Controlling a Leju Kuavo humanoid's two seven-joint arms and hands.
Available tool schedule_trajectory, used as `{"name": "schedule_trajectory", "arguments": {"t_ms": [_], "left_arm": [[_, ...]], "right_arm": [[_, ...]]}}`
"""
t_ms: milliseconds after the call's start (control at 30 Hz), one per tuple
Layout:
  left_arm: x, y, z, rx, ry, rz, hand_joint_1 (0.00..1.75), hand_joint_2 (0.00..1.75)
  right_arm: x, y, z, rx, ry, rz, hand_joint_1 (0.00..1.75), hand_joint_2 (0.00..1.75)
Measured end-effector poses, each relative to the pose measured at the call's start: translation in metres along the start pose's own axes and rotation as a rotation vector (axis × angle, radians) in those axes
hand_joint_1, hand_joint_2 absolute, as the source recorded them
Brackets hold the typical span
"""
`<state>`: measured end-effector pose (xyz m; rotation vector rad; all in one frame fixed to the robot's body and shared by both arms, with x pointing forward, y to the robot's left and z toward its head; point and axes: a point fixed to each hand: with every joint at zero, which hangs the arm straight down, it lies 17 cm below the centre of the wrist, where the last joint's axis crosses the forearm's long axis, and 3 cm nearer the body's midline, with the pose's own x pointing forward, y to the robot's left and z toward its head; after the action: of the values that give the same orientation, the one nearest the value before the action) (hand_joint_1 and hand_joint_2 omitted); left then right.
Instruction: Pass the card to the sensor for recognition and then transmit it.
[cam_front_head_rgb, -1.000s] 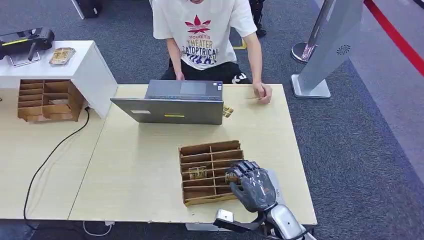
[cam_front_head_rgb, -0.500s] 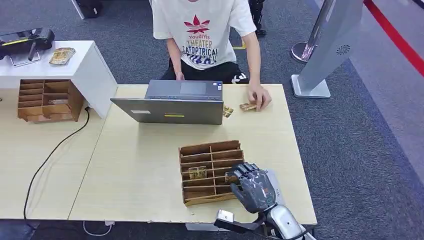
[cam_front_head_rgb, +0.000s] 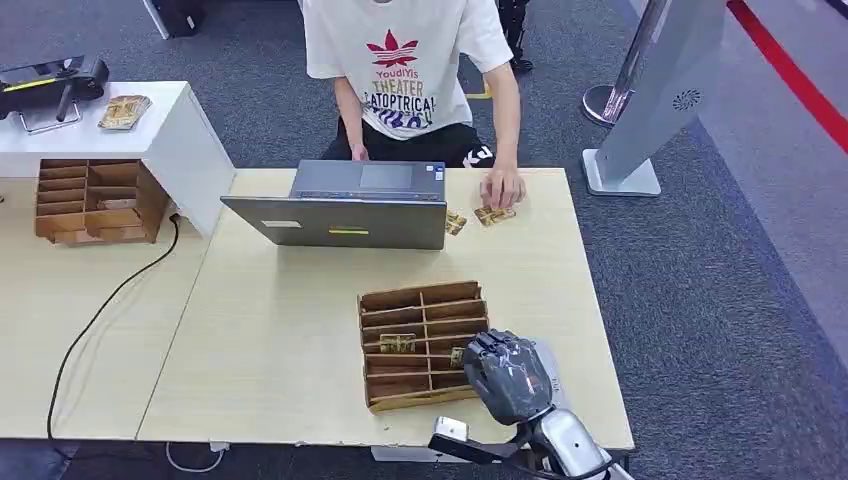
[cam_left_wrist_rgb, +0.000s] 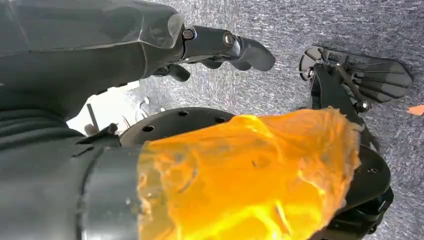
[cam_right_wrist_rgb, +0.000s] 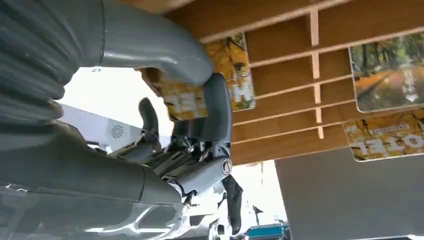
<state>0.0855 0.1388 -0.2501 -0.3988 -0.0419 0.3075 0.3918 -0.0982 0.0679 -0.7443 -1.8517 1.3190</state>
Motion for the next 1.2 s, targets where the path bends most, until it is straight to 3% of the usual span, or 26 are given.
{"name": "schedule_trajectory", "arguments": {"t_ms": [1200], "left_arm": [[0.000,0.000,0.000,-0.001,0.000,-0.002,0.00,0.00]], "right_arm": [[-0.003,-0.011,-0.006,-0.029,0.009,-0.019,1.75,1.75]]}}
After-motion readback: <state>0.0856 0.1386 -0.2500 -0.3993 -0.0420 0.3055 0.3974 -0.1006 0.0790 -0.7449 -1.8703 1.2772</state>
